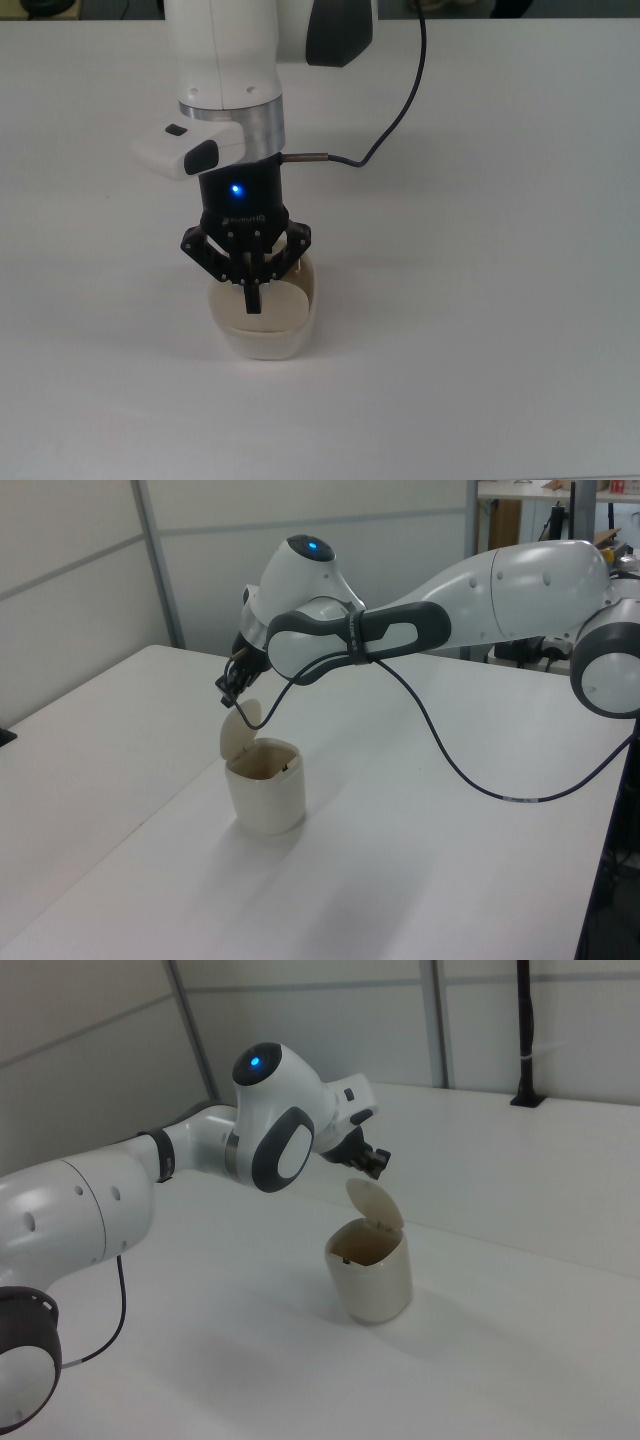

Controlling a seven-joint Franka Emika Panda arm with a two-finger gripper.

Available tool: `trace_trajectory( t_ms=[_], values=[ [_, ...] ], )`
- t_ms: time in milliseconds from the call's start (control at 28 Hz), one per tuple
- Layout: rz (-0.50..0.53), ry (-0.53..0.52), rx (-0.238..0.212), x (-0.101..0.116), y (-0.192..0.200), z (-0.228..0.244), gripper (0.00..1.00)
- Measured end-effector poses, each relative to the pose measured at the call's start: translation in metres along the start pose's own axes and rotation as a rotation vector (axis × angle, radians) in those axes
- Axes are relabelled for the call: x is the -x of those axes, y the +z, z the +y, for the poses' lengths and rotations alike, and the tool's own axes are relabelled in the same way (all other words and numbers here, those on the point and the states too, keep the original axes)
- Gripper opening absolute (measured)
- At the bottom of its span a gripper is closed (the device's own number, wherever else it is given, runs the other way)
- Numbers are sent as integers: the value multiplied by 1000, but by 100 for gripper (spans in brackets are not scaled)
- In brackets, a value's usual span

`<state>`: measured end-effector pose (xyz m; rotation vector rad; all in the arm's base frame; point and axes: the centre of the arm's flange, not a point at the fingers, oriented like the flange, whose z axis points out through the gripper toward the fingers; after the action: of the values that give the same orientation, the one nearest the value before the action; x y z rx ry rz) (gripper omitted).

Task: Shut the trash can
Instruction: 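Push the lid forward and down onto the can's rim with the gripper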

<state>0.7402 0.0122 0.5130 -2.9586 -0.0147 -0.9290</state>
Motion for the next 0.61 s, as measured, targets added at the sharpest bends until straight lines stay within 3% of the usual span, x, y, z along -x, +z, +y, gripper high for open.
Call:
trace_trajectory(
  t_ms=[607],
  values=[
    [-256,-85,-22,29,13,-5,1]
  ],
)
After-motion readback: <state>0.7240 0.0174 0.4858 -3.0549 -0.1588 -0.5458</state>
